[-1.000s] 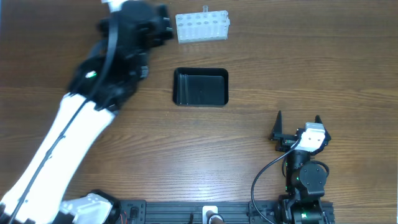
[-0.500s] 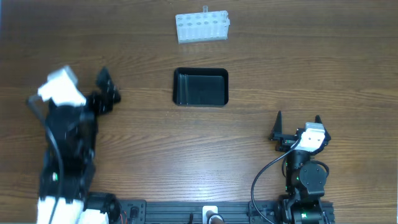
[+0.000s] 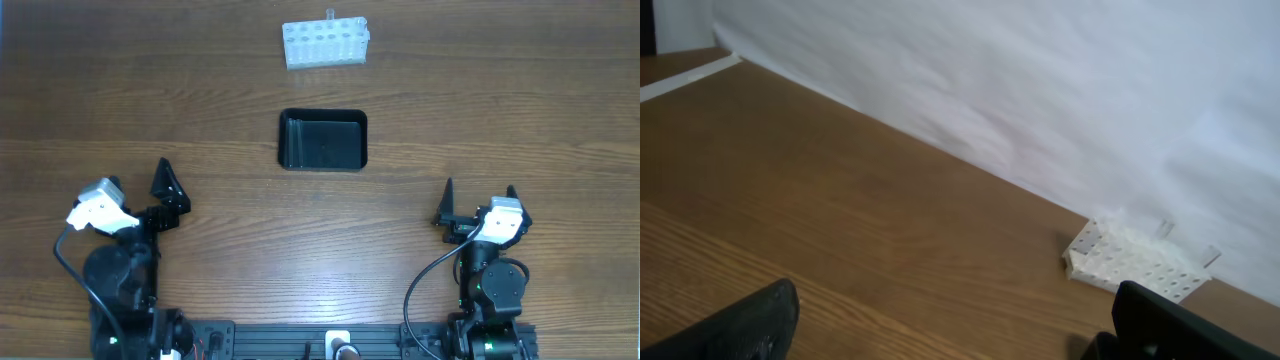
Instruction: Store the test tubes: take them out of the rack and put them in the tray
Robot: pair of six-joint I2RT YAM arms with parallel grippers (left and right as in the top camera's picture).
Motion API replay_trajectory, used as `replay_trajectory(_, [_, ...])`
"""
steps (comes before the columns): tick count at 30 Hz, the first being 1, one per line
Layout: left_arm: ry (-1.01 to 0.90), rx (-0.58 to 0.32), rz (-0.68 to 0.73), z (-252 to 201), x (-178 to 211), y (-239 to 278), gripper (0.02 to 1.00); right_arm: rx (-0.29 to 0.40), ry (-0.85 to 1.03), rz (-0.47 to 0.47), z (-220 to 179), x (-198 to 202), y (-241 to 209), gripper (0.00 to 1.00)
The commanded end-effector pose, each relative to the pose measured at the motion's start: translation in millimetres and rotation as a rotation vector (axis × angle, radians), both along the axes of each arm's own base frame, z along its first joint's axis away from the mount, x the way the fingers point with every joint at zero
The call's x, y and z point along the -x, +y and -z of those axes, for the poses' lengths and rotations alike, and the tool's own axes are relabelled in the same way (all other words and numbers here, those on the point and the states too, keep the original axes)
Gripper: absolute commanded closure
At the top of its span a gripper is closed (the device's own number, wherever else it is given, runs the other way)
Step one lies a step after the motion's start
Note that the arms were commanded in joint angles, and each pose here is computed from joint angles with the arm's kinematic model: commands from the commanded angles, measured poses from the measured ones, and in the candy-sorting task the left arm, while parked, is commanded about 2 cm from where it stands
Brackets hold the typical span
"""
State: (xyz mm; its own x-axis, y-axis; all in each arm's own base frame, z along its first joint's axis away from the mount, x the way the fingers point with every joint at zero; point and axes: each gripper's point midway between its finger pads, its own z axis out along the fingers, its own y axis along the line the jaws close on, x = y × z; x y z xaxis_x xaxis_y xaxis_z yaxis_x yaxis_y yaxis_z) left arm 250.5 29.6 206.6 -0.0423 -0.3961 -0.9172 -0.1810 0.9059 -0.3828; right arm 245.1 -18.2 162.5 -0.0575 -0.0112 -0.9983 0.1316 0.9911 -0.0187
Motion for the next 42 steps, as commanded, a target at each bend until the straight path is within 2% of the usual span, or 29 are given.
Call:
replay_trajectory(1, [-0.034,-0.012,0.034,16,-1,-5,0.02,0.001,0.004,0.001,2,0,0,0.007])
replay_trajectory(14, [-0.091,-0.012,0.039,34,4,-6,0.02,0.001,0.004,0.001,2,0,0,0.007])
replay_trajectory(18, [-0.04,-0.006,0.047,49,5,-8,0.02,0.001,0.004,0.001,2,0,0,0.007])
replay_trajectory(42, [-0.042,-0.007,0.057,48,5,-10,0.018,0.001,0.005,0.001,2,0,0,0.007])
